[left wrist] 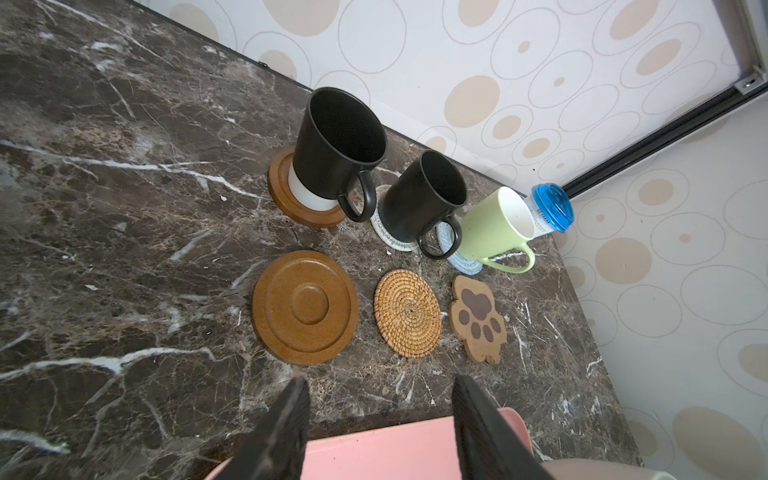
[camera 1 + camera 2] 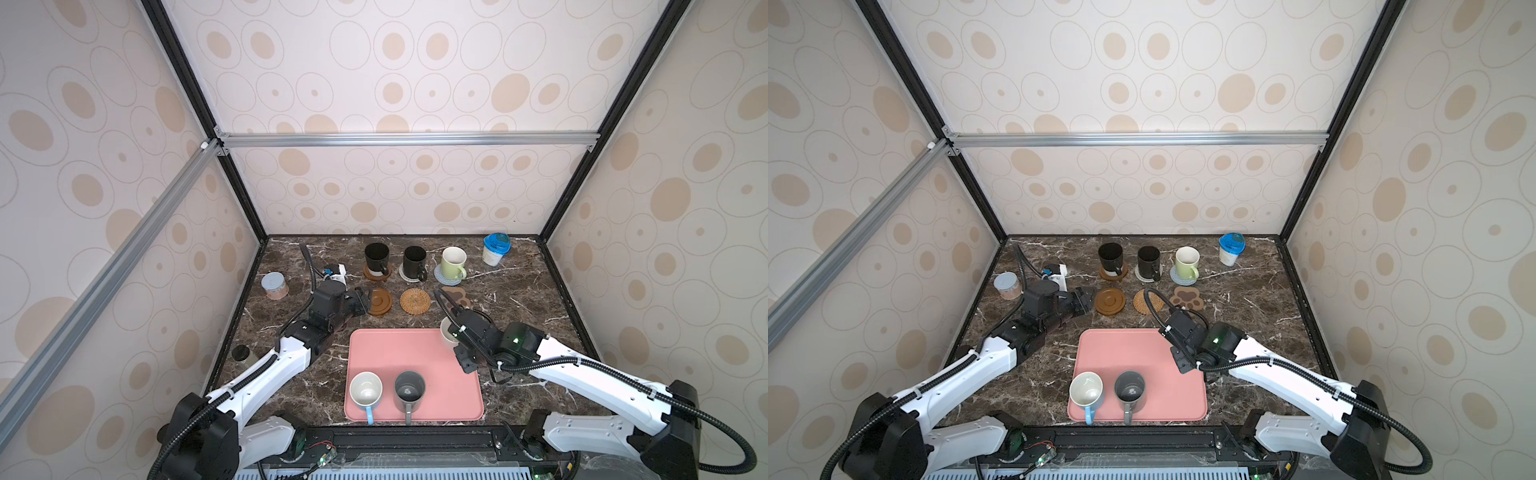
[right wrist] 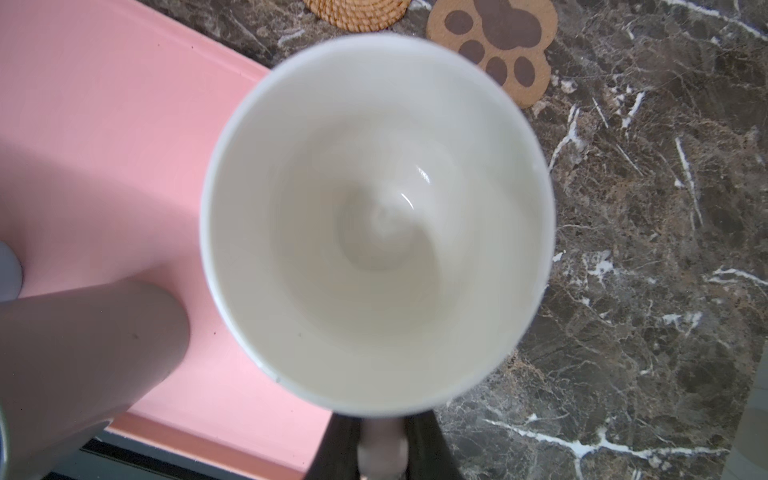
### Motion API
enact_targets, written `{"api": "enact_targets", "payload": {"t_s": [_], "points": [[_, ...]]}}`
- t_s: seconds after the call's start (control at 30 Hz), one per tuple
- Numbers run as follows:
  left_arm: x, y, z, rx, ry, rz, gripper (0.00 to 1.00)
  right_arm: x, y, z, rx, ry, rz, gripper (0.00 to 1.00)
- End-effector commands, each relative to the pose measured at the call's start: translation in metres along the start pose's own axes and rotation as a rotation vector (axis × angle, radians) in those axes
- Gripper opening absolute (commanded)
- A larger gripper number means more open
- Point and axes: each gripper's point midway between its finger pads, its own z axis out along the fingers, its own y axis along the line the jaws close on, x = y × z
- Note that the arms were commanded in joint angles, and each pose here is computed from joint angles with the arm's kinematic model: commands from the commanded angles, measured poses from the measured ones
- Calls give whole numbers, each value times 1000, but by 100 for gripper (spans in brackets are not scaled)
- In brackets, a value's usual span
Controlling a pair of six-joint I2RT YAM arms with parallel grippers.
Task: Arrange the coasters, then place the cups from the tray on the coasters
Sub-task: 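Lift the pale pink mug with the right gripper toward the paw-shaped coaster, then lower the pale pink mug toward the paw-shaped coaster with the right gripper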
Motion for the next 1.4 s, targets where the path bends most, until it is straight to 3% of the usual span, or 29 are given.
{"api": "enact_targets", "payload": {"t_s": [0.0,0.33,0.63,1.37], "points": [[2,0,-5,5,0,-14,56,-32,-3,-8,-35,-82,-4,8],[5,0,-8,16,6,-19,56,-79,-27,13,-111,-88,48,7],[7,1,-13,22,3,-25,56,-111,-54,34,-84,-109,68,7],[16,9,-18,13,13,-38,56,-131,-95,75,-68,-81,91,7]]}}
